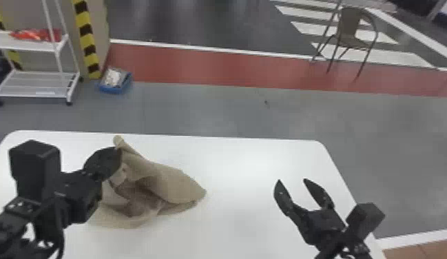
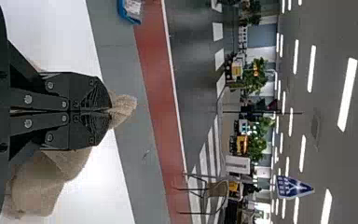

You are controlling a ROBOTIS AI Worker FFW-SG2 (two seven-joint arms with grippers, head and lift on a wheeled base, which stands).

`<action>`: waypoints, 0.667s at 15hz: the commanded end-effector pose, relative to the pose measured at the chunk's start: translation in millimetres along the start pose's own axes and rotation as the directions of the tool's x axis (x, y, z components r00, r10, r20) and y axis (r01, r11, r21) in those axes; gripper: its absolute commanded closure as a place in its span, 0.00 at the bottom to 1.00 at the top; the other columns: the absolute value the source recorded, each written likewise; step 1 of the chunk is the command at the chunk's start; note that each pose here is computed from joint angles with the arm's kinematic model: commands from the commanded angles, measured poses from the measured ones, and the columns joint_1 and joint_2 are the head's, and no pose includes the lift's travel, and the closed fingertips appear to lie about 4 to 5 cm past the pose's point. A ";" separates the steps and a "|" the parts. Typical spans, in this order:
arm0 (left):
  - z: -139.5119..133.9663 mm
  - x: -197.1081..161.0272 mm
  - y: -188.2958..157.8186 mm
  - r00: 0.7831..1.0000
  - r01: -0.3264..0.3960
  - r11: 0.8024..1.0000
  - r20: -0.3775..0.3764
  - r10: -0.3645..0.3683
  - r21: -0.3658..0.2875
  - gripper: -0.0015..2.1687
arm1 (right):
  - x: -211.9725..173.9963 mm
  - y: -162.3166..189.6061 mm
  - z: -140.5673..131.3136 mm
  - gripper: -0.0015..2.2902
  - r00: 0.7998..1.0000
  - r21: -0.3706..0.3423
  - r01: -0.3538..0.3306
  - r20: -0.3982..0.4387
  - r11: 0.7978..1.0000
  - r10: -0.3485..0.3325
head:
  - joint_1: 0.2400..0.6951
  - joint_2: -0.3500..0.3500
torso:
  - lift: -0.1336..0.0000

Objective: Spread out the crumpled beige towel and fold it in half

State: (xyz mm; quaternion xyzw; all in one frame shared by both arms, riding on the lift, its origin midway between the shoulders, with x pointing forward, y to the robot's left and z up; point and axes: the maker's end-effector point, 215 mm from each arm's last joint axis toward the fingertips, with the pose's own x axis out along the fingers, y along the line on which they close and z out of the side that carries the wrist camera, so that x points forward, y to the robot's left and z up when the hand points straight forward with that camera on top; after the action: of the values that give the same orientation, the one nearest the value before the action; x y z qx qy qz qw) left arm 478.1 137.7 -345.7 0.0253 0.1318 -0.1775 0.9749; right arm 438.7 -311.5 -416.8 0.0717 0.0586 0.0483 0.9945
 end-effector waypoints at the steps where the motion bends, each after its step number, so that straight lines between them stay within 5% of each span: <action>1: 11.8 -19.2 5.6 1.000 0.006 0.999 -0.018 -0.007 -0.052 0.79 | 0.4 -0.5 1.5 0.10 1.000 0.004 0.002 0.004 1.000 -0.002 | 1.00 0.20 | 1.00; 5: 29.9 -27.7 -1.5 0.999 0.047 0.994 0.017 -0.046 -0.095 0.79 | 0.9 -1.1 3.3 0.10 1.000 0.004 0.005 0.009 1.000 -0.005 | 1.00 0.20 | 1.00; 10: -41.9 -12.5 49.0 0.990 -0.123 0.992 -0.069 0.124 0.012 0.78 | 4.1 -1.7 0.2 0.10 1.000 0.007 0.004 0.005 1.000 -0.004 | 1.00 0.24 | 1.00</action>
State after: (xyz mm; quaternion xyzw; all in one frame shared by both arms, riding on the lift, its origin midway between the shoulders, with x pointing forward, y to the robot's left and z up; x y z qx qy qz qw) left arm 471.8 178.2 -361.0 0.0232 0.1594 -0.1338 0.9778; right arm 441.9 -313.5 -415.8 0.0740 0.0553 0.0459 0.9947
